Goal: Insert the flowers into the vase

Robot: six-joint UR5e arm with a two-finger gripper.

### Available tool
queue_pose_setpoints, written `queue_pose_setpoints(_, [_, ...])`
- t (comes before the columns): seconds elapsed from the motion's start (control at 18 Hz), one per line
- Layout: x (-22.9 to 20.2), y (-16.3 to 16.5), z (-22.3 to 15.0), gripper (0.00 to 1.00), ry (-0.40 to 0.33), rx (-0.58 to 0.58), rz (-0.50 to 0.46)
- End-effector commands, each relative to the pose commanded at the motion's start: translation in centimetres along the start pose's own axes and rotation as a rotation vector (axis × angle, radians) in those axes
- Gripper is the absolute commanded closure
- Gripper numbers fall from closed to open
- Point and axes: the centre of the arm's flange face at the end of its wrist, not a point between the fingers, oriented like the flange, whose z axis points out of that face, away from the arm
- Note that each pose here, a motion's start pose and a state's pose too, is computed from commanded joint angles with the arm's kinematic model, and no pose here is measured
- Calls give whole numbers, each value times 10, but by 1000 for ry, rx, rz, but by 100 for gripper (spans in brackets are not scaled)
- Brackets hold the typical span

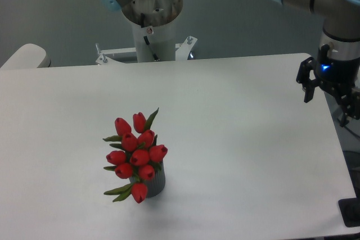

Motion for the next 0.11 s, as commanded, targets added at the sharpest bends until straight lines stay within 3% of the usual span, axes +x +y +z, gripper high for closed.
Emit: queue_pose_setpoints(0.11, [0,0,-1,0,-2,1,0])
